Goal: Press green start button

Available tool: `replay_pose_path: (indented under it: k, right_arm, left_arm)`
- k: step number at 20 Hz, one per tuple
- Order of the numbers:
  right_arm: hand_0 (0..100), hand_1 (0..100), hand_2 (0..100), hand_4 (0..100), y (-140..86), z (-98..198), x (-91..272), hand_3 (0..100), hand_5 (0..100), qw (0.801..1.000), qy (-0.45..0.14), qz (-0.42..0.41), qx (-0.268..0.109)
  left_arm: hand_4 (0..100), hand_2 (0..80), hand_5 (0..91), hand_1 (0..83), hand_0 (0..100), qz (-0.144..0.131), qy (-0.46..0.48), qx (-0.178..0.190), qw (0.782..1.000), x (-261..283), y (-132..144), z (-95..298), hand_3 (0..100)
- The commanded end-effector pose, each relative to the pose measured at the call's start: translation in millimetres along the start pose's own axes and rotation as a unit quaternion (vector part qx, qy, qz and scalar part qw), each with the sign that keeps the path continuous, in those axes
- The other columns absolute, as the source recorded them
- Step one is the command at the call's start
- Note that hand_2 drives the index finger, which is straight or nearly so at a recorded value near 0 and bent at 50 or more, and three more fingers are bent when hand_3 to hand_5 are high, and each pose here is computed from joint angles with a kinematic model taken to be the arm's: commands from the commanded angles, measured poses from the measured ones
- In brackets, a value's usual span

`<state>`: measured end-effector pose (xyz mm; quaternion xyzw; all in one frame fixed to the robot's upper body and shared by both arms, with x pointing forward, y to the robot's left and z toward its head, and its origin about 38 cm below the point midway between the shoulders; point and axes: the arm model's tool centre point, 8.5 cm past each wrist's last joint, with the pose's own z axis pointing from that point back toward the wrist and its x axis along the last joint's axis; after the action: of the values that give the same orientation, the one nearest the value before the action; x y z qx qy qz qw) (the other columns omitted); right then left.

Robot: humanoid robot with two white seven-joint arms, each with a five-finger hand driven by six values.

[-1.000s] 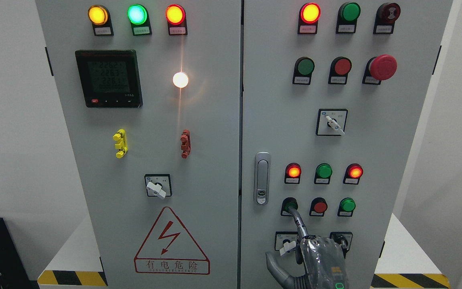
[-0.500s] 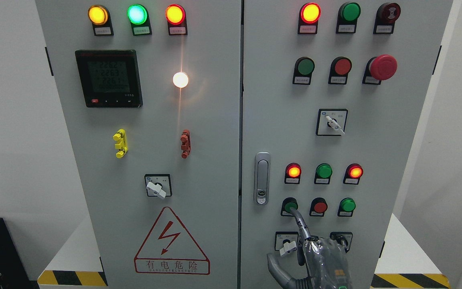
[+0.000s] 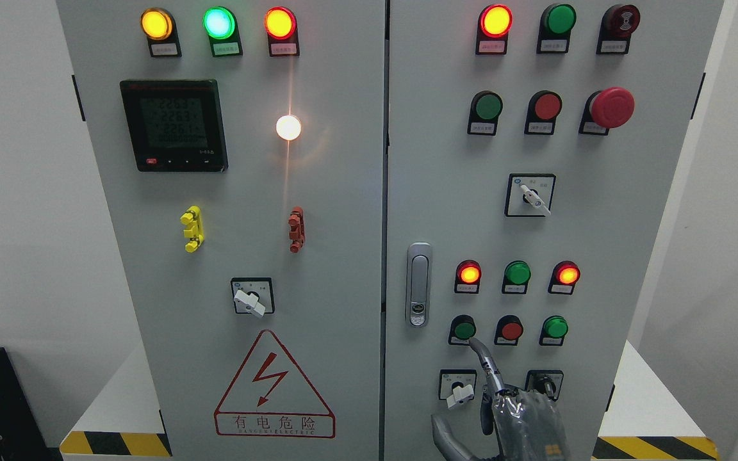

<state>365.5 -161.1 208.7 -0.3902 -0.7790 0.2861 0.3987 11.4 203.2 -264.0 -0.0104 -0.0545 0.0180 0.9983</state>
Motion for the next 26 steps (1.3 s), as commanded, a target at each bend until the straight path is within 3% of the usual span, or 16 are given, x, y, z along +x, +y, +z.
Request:
replay_pose_path:
  k: [1, 7, 10, 13, 15, 16, 18, 19, 21, 26]
  right_arm:
    - [37, 35, 2, 90, -19, 7, 9, 96, 100, 0.999, -0.007, -0.028, -0.025]
    - [44, 30, 1, 84, -24, 18, 13, 89, 98, 0.994, -0.004, -0.110, -0.019]
    - [40, 27, 0, 80, -27, 21, 15, 81, 88, 0.988, -0.004, -0.156, -0.012]
    - [29, 26, 0, 70, -32, 21, 14, 70, 77, 0.983, -0.003, -0.181, -0.020]
    - [19, 26, 0, 57, -32, 22, 15, 54, 65, 0.978, -0.005, -0.207, -0.012]
    - [16, 26, 0, 56, -31, 23, 15, 53, 64, 0.976, -0.005, -0.220, -0.006]
    - [2, 26, 0, 40, -31, 24, 15, 37, 48, 0.970, -0.006, -0.243, 0.001]
    - [0, 26, 0, 38, -30, 25, 15, 36, 47, 0.966, -0.007, -0.258, 0.008]
    - [0, 22, 0, 27, -27, 27, 15, 27, 32, 0.958, -0.009, -0.286, 0.023]
    - [0, 15, 0, 17, -28, 32, 18, 18, 20, 0.943, -0.010, -0.331, 0.036]
  left_arm:
    - [0, 0.0, 0.0, 55.6, 12, -0.002, 0.001, 0.002, 1.000, 8, 1, 0, 0]
    - [0, 0.0, 0.0, 55.6, 12, -0.002, 0.002, 0.002, 1.000, 7, 1, 0, 0]
    - [0, 0.0, 0.0, 55.6, 12, -0.002, 0.001, 0.002, 1.000, 8, 1, 0, 0]
    - [0, 0.0, 0.0, 55.6, 12, -0.002, 0.001, 0.002, 1.000, 8, 1, 0, 0]
    - [0, 0.0, 0.0, 55.6, 12, -0.002, 0.001, 0.002, 1.000, 8, 1, 0, 0]
    - [0, 0.0, 0.0, 55.6, 12, -0.002, 0.001, 0.002, 1.000, 8, 1, 0, 0]
    - [0, 0.0, 0.0, 55.6, 12, -0.002, 0.001, 0.002, 1.000, 8, 1, 0, 0]
    - [0, 0.0, 0.0, 55.6, 12, -0.002, 0.001, 0.002, 1.000, 8, 1, 0, 0]
    - [0, 0.0, 0.0, 55.6, 12, -0.002, 0.001, 0.002, 1.000, 8, 1, 0, 0]
    - [0, 0.0, 0.0, 55.6, 12, -0.002, 0.001, 0.002, 1.000, 8, 1, 0, 0]
